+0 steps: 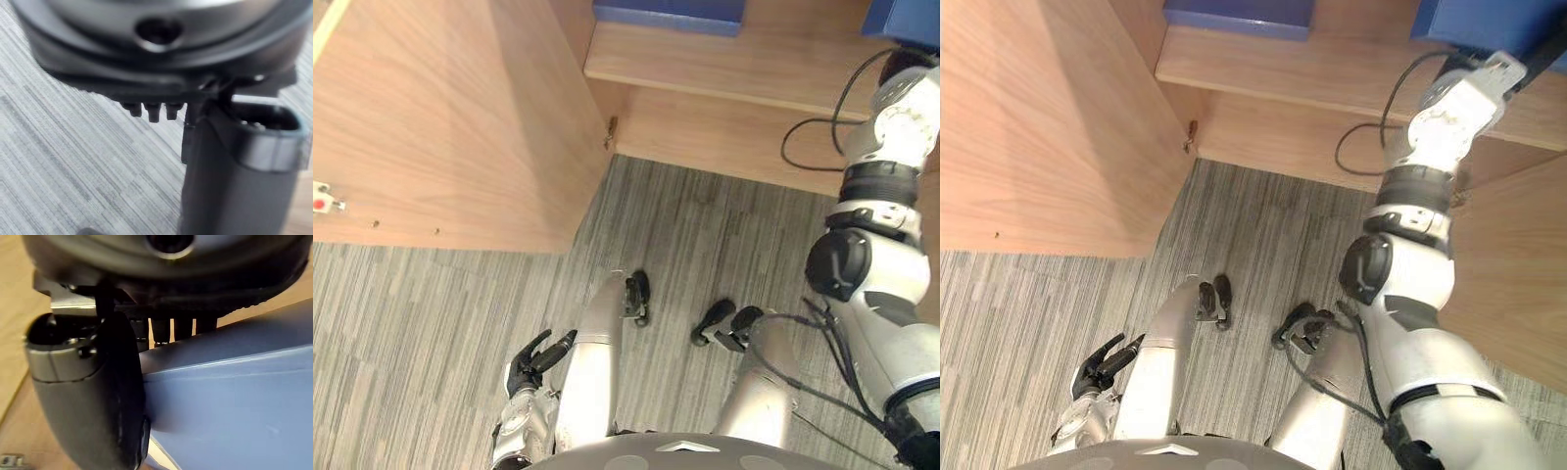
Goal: Walk over to the cabinet, pick up the folder, carry it to the office cabinet, place the folder inside the office cabinet, then close the office cabinet door
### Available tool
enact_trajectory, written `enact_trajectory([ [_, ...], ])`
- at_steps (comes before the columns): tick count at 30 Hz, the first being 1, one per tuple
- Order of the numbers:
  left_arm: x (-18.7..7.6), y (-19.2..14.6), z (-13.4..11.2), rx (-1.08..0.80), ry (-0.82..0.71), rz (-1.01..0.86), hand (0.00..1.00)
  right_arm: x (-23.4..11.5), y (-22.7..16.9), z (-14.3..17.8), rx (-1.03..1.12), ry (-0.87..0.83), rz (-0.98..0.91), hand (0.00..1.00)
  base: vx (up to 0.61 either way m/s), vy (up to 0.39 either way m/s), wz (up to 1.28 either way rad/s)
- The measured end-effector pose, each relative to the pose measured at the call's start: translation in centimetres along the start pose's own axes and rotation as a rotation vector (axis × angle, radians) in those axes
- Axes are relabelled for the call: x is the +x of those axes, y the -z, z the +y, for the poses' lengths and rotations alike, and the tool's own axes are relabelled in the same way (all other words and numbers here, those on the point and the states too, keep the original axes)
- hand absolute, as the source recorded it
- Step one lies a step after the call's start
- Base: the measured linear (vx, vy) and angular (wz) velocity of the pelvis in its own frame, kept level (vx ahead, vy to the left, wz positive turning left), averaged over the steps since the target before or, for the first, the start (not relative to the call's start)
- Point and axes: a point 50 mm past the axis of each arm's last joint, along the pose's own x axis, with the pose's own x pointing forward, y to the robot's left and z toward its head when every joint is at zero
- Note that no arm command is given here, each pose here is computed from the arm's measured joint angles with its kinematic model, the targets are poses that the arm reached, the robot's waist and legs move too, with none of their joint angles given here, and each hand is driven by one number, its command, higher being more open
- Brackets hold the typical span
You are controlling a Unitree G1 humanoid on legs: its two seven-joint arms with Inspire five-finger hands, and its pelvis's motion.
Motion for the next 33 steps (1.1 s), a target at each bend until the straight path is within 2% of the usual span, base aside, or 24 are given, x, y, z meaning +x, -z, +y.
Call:
enact_trajectory([
  [5, 0.0, -0.2, -0.4, -0.012, 0.002, -0.011, 1.00, -0.3, 1.0, 2.9, 0.006, -0.025, 0.038, 0.00, -0.07, -0.005, 0.21],
  [14, -0.1, -0.2, 0.8, -0.174, -0.103, -0.003, 1.00, 0.1, -0.6, 3.0, 0.137, 0.070, -0.008, 0.00, -0.05, 0.001, 0.16],
  [19, -0.1, -0.1, 1.3, -0.220, -0.134, 0.001, 1.00, -0.2, -1.4, 6.1, 0.162, -0.005, -0.022, 0.00, -0.06, 0.023, 0.05],
  [23, -0.1, 0.0, 1.2, -0.226, -0.133, 0.003, 1.00, -0.3, -2.0, 7.0, 0.153, -0.036, -0.047, 0.00, -0.06, 0.027, 0.02],
  [24, -0.1, 0.0, 1.1, -0.229, -0.133, 0.004, 1.00, -0.3, -2.1, 7.0, 0.156, -0.035, -0.050, 1.00, -0.05, 0.023, 0.02],
  [33, -0.3, 0.9, 1.6, -0.254, -0.167, 0.037, 1.00, -0.3, -2.2, 7.0, 0.159, -0.060, -0.053, 1.00, -0.05, 0.033, 0.00],
])
